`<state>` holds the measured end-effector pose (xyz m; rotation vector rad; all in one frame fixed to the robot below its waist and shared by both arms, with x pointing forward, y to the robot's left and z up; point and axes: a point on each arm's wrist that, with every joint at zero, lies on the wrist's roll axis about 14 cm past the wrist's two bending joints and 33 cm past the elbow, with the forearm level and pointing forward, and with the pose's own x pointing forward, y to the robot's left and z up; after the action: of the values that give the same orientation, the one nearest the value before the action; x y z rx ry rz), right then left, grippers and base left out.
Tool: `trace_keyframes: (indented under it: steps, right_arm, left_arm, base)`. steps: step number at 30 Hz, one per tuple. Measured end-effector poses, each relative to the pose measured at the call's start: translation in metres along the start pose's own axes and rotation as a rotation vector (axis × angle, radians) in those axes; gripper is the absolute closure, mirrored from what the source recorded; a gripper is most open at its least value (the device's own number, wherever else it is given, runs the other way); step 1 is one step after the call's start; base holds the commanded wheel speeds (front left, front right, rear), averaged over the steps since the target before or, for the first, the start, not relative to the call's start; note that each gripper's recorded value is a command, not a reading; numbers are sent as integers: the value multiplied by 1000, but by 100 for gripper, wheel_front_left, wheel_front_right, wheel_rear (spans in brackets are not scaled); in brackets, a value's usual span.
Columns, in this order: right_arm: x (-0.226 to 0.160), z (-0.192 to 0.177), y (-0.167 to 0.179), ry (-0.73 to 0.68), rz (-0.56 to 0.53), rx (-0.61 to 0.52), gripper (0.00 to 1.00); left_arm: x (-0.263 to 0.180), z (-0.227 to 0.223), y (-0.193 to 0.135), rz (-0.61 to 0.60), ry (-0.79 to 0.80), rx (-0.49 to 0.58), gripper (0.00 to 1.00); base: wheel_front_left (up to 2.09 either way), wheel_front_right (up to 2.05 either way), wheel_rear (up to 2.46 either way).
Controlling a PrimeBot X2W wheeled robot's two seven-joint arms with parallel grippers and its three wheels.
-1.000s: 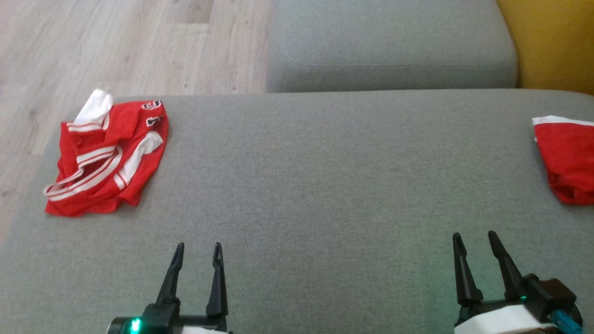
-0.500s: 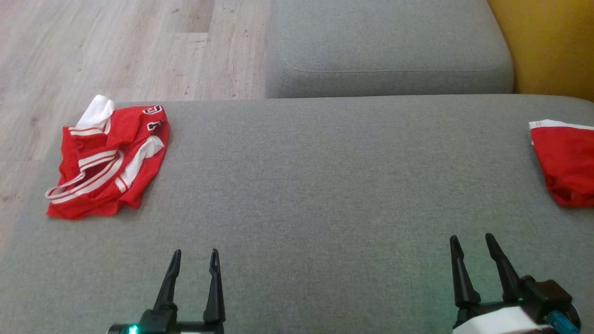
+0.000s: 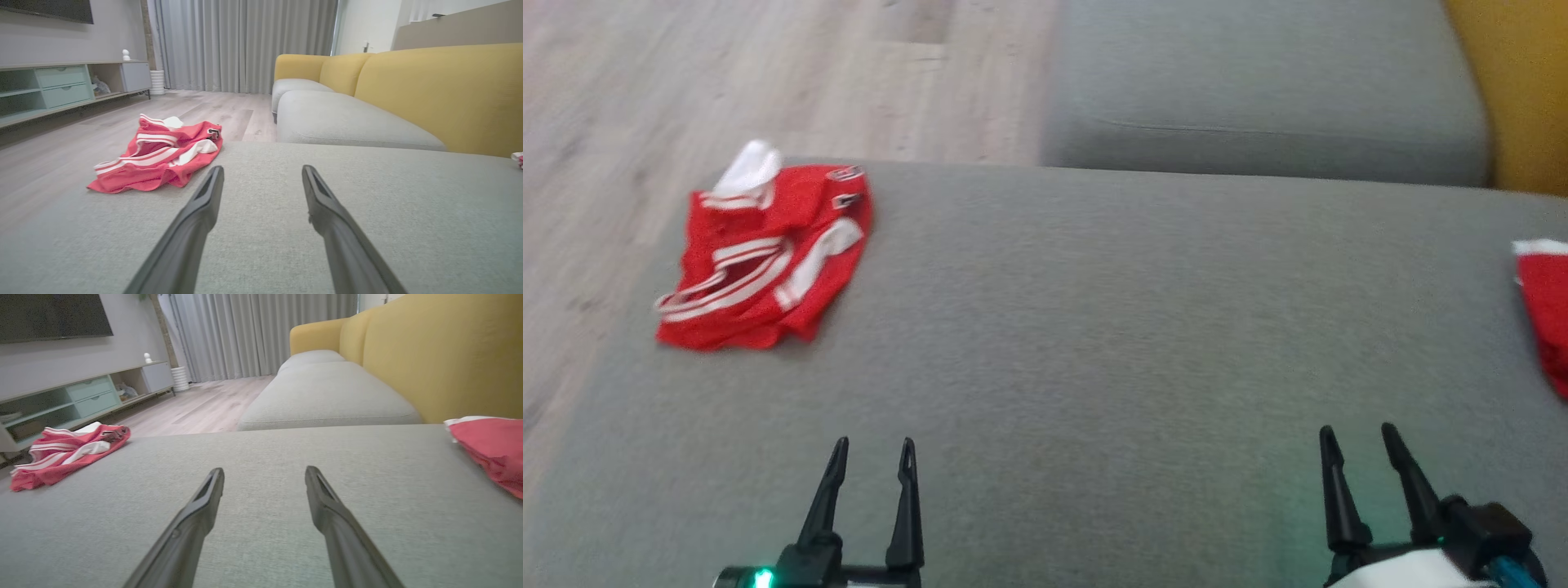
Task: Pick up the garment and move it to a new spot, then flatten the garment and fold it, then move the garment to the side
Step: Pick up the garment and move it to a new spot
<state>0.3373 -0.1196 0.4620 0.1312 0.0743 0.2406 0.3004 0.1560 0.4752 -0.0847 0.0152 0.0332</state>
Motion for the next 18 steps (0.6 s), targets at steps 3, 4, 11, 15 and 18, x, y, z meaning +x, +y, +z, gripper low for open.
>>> trace_keyframes:
  steps: [3, 4, 11, 15, 18]
  right_arm:
    - [5, -7, 14, 23, 45, 15, 0]
    - [7, -9, 19, 32, 63, 10, 0]
    - [28, -17, 66, 68, 224, -4, 0]
    - [37, -22, 94, 88, 316, -11, 0]
    - [44, -28, 118, 102, 397, -26, 0]
  left_arm:
    - [-7, 0, 13, 47, 0, 1, 0]
    - [-9, -1, 17, 61, 1, 4, 0]
    - [-35, 0, 57, 211, -6, 3, 0]
    - [-54, 1, 85, 324, -13, 2, 0]
    - [-66, 8, 106, 414, -30, 10, 0]
  base:
    - [0, 0, 0]
    - [0, 0, 0]
    - [0, 0, 0]
    - [0, 0, 0]
    - [0, 0, 0]
